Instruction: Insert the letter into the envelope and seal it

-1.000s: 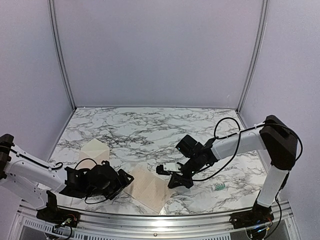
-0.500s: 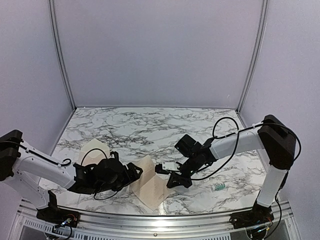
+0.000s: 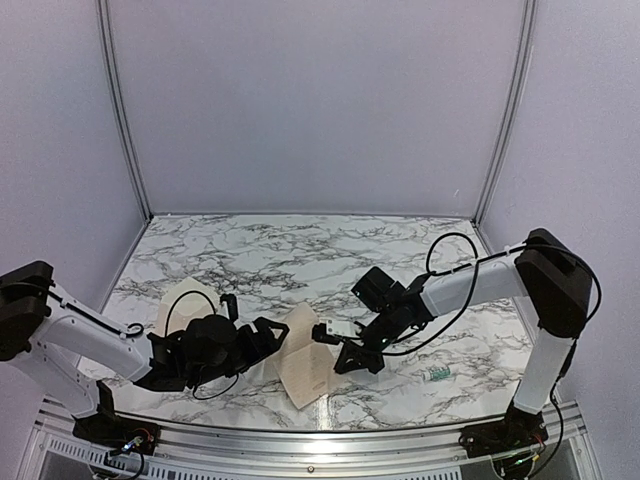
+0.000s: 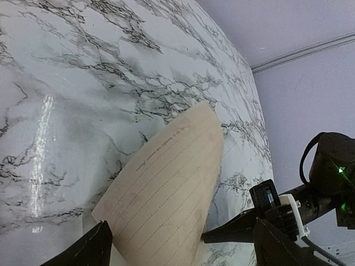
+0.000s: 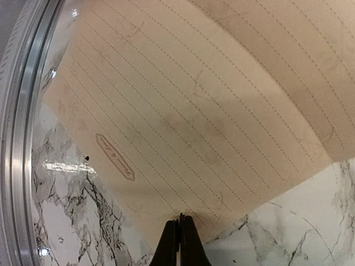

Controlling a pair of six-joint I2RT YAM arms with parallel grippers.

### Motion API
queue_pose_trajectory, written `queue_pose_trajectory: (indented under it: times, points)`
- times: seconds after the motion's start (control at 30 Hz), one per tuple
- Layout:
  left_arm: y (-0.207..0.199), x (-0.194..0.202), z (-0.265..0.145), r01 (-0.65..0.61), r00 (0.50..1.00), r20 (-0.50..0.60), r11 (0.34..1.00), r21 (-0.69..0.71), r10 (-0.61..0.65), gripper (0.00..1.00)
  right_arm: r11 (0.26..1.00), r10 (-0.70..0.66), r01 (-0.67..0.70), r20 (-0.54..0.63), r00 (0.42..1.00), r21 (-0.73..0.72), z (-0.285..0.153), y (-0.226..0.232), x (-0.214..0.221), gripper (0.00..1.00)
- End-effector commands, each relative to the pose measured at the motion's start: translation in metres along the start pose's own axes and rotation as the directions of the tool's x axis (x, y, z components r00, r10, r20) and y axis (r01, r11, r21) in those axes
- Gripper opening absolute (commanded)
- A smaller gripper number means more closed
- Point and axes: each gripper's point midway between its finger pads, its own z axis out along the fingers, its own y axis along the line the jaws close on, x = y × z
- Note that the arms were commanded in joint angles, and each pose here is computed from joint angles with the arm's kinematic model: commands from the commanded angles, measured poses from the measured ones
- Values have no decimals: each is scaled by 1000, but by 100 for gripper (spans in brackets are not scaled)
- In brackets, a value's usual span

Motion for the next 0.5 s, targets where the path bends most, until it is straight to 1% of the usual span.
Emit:
queue_pose_trajectory:
  times: [0.0,0.07,0.17,0.27,0.4,0.47]
  points:
    - [-4,-25,-15,48,992,114,997,65,-56,92,994,96,-93,-69,993,55,2,-20,27,0]
    - [-1,-24,-14,68,991,111,996,61,-74,93,994,102,-98,-67,993,57,2,-22,27,0]
    - [0,-15,-6,111,991,64,992,58,-114,94,993,106,-102,-65,992,61,2,-23,27,0]
    - [-2,-9,1,116,992,41,992,51,-118,94,992,111,-106,-72,991,70,2,-25,28,0]
    - [2,-17,-1,94,992,78,995,39,-96,93,990,96,-89,-56,994,111,-13,-29,19,0]
    - [4,-26,-6,76,993,94,997,28,-78,92,986,58,-50,-49,997,159,-25,-31,14,4]
